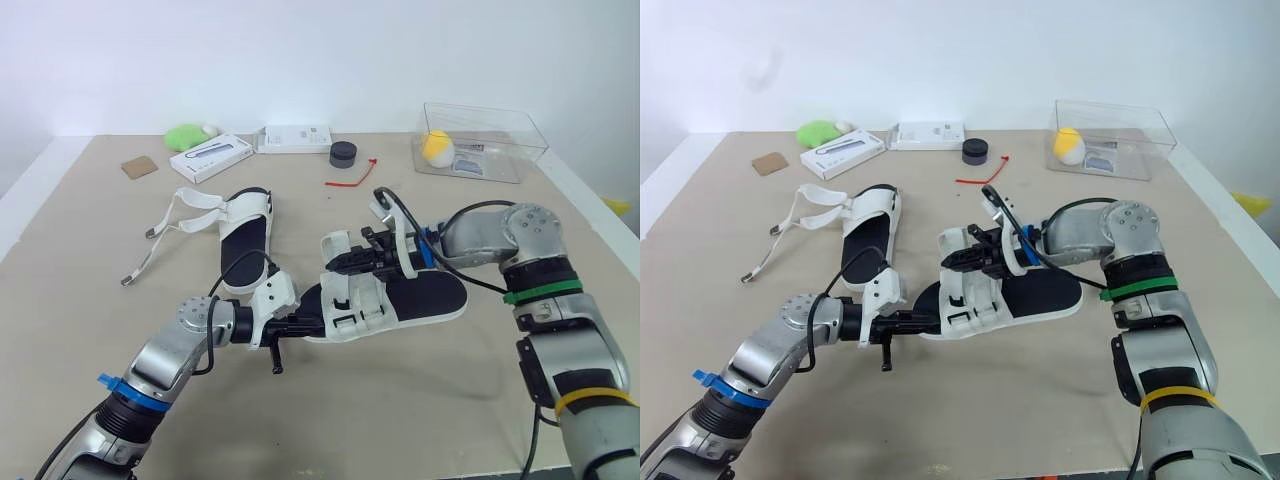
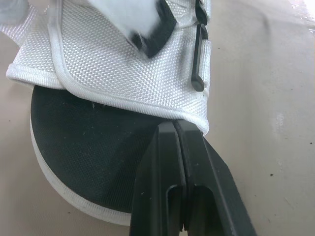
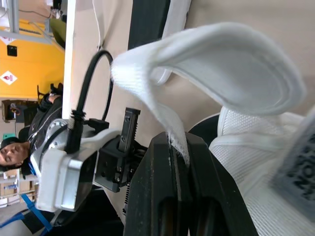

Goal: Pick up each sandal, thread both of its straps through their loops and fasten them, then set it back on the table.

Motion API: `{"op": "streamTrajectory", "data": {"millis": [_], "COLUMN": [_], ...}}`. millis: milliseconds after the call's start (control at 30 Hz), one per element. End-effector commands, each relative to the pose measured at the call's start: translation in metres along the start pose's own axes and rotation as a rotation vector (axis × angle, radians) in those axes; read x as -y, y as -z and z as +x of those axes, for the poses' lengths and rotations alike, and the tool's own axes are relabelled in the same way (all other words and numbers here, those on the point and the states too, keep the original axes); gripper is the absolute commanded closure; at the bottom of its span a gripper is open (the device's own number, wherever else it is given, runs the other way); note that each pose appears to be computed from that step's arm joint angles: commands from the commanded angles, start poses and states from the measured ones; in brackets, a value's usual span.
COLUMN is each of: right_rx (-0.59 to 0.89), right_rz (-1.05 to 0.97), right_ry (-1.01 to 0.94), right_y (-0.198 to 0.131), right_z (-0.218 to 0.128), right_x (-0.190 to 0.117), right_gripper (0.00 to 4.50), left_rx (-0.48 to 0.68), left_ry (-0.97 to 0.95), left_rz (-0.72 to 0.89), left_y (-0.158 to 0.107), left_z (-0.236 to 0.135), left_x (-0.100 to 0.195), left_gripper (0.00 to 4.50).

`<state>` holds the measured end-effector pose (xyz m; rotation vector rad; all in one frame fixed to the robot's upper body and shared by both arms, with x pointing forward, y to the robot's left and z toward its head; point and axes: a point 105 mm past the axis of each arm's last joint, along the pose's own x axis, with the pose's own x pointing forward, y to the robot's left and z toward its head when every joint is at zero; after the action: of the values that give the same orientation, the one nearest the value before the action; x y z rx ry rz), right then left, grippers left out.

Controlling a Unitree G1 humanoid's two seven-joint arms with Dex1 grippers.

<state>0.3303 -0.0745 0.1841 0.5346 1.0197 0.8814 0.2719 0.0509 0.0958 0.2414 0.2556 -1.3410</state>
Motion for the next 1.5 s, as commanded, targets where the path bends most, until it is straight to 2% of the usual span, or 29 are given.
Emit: {"op": "streamTrajectory", "data": {"millis": [33, 733, 1033, 1300, 1500], "right_rx": [-0.008, -0.104, -0.136, -0.147, -0.022], "right_rz": [-0.040, -0.079, -0.050, -0.053, -0.127], "right_ry": [-0.012, -0.079, -0.147, -0.124, -0.023], "right_y": [-0.001, 0.023, 0.018, 0.020, 0.016], "right_z": [-0.004, 0.003, 0.001, 0.002, 0.002], "right_x": [-0.008, -0.012, -0.021, -0.018, -0.014], "right_gripper": [4.31, 4.31, 4.31, 4.31, 4.31], "left_rx": [-0.053, -0.048, -0.048, -0.044, -0.043], "left_ry": [0.034, 0.031, 0.029, 0.026, 0.025], "left_rz": [-0.041, -0.045, -0.048, -0.050, -0.051], "left_y": [0.017, 0.017, 0.018, 0.018, 0.018], "left_z": [0.007, 0.009, 0.009, 0.010, 0.011], "left_x": [0.009, 0.010, 0.010, 0.011, 0.011], "left_gripper": [4.50, 4.50, 4.50, 4.50, 4.50]}}
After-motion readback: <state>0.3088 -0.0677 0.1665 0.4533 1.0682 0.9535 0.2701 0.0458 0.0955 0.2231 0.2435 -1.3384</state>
